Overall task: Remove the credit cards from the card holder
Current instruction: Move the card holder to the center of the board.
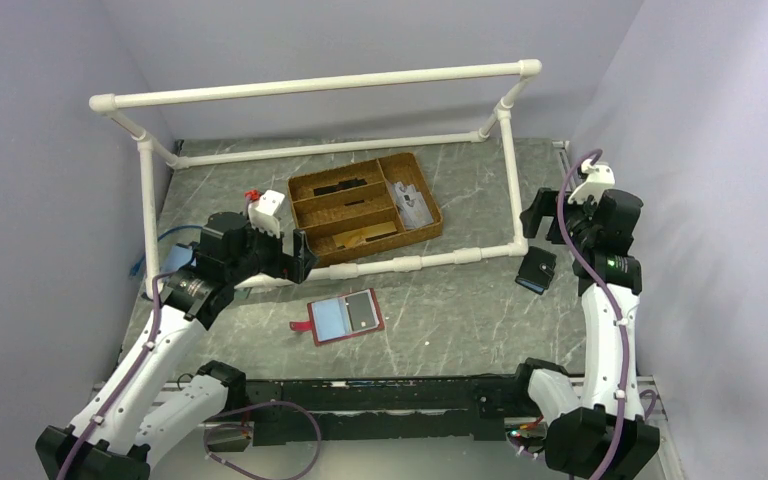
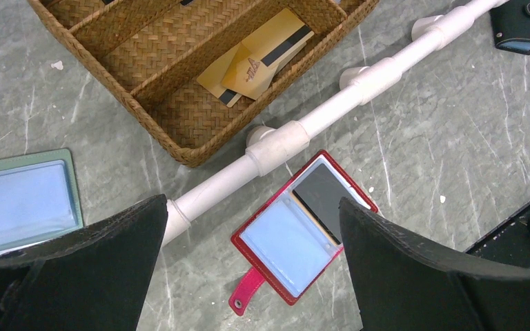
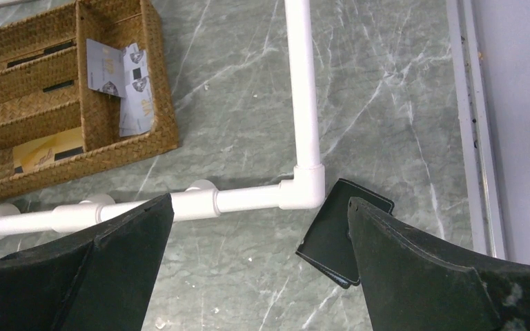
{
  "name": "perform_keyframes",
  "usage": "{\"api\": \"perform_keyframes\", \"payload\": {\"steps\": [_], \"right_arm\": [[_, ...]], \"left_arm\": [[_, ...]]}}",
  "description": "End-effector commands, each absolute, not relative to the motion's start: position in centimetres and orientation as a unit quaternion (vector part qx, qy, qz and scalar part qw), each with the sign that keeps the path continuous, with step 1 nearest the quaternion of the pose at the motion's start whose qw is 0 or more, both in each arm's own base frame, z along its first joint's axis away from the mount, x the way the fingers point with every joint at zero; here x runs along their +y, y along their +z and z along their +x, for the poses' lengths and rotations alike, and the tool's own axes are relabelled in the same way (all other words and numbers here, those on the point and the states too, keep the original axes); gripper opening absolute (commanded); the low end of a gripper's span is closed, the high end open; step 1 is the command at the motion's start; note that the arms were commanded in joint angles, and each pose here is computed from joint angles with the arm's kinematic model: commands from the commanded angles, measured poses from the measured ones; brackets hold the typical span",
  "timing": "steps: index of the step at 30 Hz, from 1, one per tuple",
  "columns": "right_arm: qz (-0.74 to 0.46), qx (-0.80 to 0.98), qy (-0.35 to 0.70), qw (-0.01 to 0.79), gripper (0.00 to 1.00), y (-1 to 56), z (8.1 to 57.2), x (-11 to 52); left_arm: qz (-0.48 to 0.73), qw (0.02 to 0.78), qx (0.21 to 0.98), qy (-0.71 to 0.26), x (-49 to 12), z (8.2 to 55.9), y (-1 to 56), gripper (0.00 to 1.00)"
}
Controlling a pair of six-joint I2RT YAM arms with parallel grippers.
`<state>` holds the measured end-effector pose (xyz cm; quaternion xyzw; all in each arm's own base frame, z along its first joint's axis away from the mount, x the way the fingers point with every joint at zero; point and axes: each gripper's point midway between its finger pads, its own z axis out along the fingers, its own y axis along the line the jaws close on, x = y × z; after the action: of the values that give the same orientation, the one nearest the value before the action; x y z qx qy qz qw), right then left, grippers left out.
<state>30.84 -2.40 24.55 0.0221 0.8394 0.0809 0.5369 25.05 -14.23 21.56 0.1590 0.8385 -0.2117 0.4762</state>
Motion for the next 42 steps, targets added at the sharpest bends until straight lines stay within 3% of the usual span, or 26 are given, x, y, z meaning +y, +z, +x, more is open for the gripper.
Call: {"api": "perform_keyframes", "payload": {"steps": [1, 10, 15, 20, 26, 34, 42], "right_arm": [[-0.012, 0.831, 0.077, 0.551, 1.00, 25.2, 30.9, -2.0], [-0.182, 0.890, 0.084, 0.409, 1.00, 17.8, 29.0, -1.4], [-0.208, 0.915, 0.031, 0.343, 0.99, 13.2, 28.6, -4.8], [-0.234, 0.922, 0.050, 0.305, 0.98, 9.7, 28.2, -8.7], [-0.255, 0.923, 0.044, 0.285, 0.97, 7.1, 30.3, -11.1], [-0.200, 0.916, 0.110, 0.329, 0.94, 7.9, 35.6, -11.9], [-0.201, 0.921, 0.144, 0.300, 0.89, 5.3, 36.1, -11.0]], "left_arm": [[0.163, 0.492, 0.826, -0.223, -14.6, 25.4, 22.7, 0.99], [0.174, 0.488, 0.822, -0.239, -15.2, 25.0, 22.8, 0.99], [0.177, 0.486, 0.820, -0.243, -15.3, 24.9, 22.8, 0.99], [0.179, 0.487, 0.819, -0.244, -15.4, 24.9, 22.8, 0.99], [0.180, 0.488, 0.819, -0.241, -15.3, 24.9, 22.8, 0.99], [0.181, 0.493, 0.817, -0.238, -15.2, 24.9, 22.9, 0.99], [0.182, 0.494, 0.816, -0.238, -15.2, 24.8, 23.0, 0.99]]}}
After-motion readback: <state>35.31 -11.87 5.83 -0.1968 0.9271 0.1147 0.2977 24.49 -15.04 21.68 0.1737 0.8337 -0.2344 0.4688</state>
